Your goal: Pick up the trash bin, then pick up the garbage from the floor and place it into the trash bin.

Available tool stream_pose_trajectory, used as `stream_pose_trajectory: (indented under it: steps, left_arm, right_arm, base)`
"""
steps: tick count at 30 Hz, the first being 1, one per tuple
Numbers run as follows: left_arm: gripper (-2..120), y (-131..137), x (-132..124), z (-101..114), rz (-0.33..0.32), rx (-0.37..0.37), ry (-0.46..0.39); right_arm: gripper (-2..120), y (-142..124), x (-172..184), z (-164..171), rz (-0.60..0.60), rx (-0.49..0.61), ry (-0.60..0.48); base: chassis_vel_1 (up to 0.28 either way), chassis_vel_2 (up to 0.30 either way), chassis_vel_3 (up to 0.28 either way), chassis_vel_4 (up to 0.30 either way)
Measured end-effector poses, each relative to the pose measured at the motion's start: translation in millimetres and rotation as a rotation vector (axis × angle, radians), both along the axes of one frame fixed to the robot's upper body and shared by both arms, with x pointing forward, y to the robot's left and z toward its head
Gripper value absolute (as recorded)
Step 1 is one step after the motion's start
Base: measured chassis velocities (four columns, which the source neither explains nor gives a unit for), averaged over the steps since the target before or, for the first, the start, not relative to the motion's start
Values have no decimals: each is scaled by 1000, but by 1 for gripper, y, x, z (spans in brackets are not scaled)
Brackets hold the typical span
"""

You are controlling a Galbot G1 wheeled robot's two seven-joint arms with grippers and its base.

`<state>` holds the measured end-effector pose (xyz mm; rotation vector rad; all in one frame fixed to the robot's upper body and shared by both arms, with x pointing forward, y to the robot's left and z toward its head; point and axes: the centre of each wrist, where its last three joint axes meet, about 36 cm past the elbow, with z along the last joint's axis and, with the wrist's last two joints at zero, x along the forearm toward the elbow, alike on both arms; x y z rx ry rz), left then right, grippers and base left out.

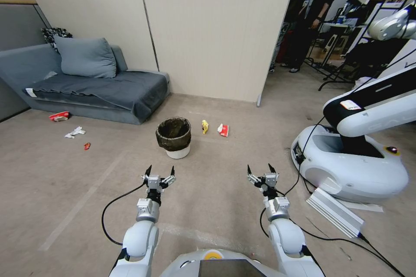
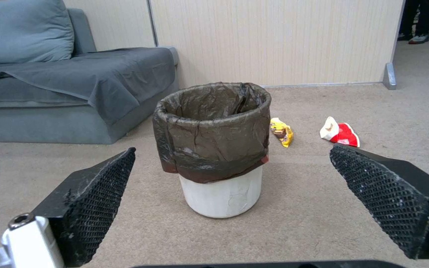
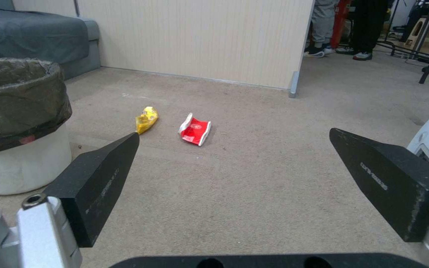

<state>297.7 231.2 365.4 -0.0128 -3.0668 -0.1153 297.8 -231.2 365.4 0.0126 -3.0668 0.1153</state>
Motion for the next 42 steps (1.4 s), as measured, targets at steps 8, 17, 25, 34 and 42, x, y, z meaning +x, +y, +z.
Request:
stream_pose_trajectory:
  steps: [8,17,25,34,42]
  left_arm:
    - [100,0,0,0,0,0,0]
    - [100,0,-2,2,0,0,2]
    - [100,1,-36,53,16,39,54]
    - [100,-1,-76,120,36,86,116]
    - [100,12,-88,140,69,127,158]
  right_arm:
    - [100,0,0,0,0,0,0]
    - [100,0,-1,0,0,0,1]
    - [100,-7,-51,30,-77,3,-3]
    - [100,-16,-114,87,-182,-26,-12]
    - [100,-17,-124,99,-199,-35,0]
  base:
    - [0,0,0,0]
    - [0,0,0,0]
    - [0,0,0,0]
    - [0,0,0,0]
    - [0,0,0,0]
